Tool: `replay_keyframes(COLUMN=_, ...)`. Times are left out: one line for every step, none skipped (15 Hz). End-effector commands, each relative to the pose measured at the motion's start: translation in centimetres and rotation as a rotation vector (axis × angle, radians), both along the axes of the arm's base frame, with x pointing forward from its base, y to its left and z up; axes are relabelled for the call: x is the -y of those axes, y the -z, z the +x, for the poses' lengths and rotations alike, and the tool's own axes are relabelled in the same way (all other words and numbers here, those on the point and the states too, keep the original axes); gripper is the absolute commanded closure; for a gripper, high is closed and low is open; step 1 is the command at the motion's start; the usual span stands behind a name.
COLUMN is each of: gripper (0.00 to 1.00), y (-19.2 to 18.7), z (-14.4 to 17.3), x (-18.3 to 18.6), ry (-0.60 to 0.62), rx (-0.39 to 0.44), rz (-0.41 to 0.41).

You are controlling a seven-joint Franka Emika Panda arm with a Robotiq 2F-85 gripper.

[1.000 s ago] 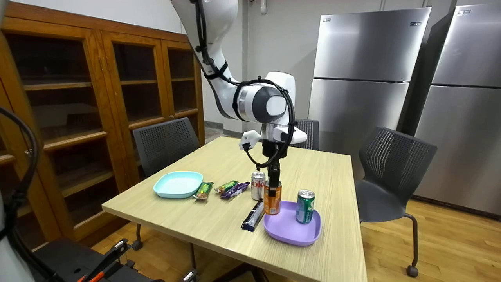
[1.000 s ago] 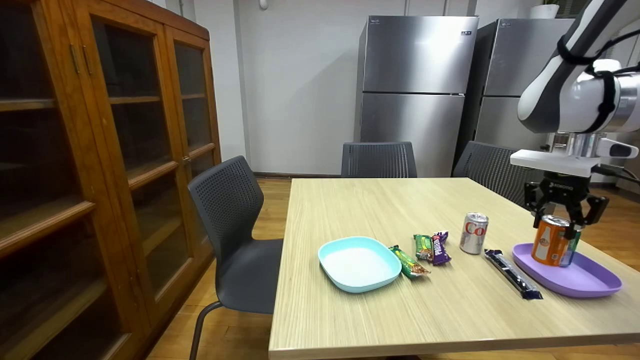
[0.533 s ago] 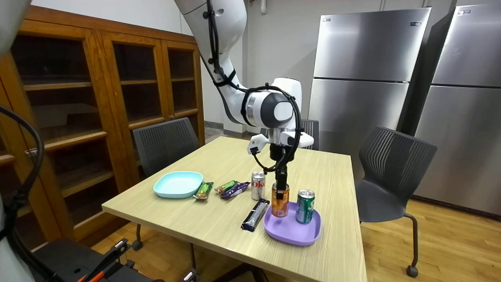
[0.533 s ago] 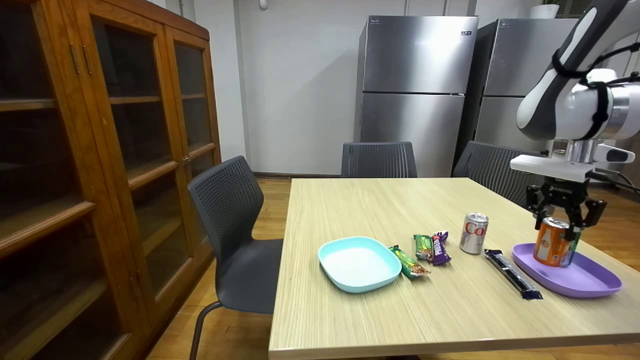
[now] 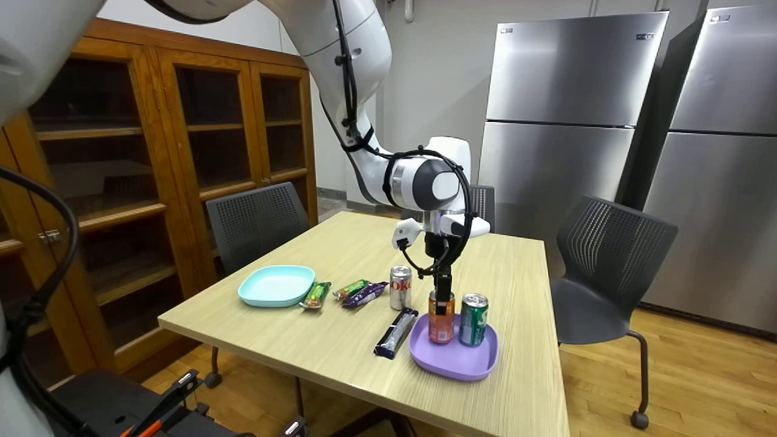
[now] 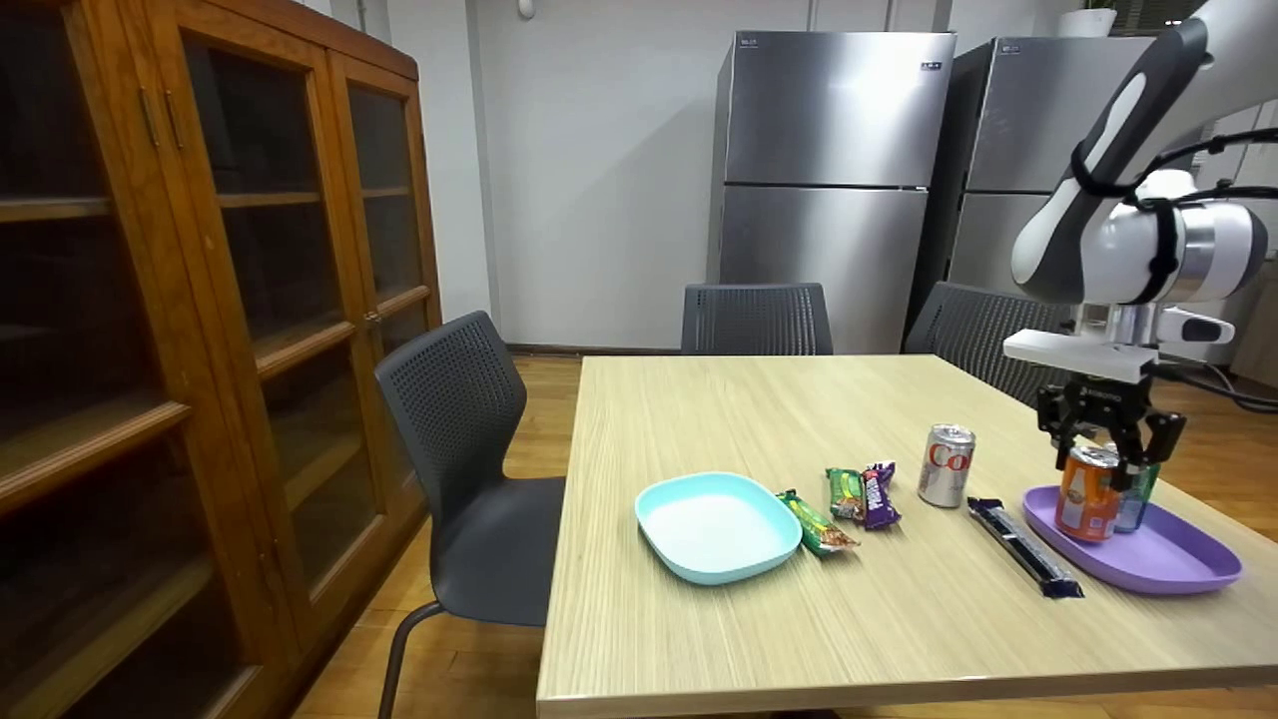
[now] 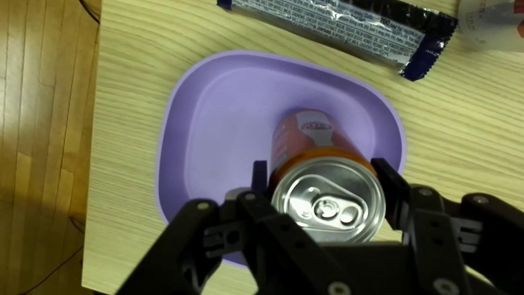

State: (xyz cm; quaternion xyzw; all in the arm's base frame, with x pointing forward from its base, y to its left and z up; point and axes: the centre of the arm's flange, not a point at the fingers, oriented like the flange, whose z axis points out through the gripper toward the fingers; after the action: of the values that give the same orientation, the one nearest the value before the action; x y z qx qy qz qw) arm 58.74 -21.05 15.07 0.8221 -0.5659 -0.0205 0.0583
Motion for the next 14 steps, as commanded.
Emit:
replay_keyframes(gripper=0.62, y=-0.3, z=1.7, x=0.5, ry=0.020, rx=-0.007, rz=0.013)
replay_keyframes(gripper=0.62, y=-0.4, z=1.8, x=0.6, ry=0.017, rx=-0.008, rz=0.015)
replay_keyframes(gripper=0.12, y=-0.6, z=1.9, x=0.6, ry=0.015, rx=-0.006, rz=0.015)
replay_keyframes(gripper=0.11, y=-0.9, z=1.8, x=0.5, ry=0.010, rx=0.001, rz=0.015)
replay_keyframes(gripper=0.04, y=-1.2, z=1.9, x=0.5, ry=0.006, rx=0.008, rz=0.020)
replay_keyframes(gripper=0.01, y=-1.8, z=1.9, x=0.3, ry=0.002, rx=0.021, rz=0.023)
replay_keyframes(gripper=0.00, y=-2.3, z=1.9, x=0.1, ry=-0.007, rx=0.030, rz=0.032)
replay_keyframes(gripper=0.00, y=-2.8, z=2.0, x=0.0, ry=-0.012, rx=0.039, rz=0.038)
replay_keyframes(gripper=0.00, y=-3.3, z=2.0, x=-0.3, ry=-0.017, rx=0.050, rz=0.043)
replay_keyframes(gripper=0.00, y=-3.9, z=2.1, x=-0.7, ry=-0.024, rx=0.063, rz=0.048)
replay_keyframes(gripper=0.00, y=-4.4, z=2.2, x=-1.2, ry=-0.032, rx=0.074, rz=0.054)
replay_keyframes(gripper=0.00, y=-4.8, z=2.3, x=-1.8, ry=-0.041, rx=0.085, rz=0.057)
replay_keyframes(gripper=0.00, y=-5.3, z=2.5, x=-2.3, ry=-0.050, rx=0.093, rz=0.063)
replay_keyframes(gripper=0.00, y=-5.8, z=2.7, x=-3.0, ry=-0.061, rx=0.103, rz=0.069)
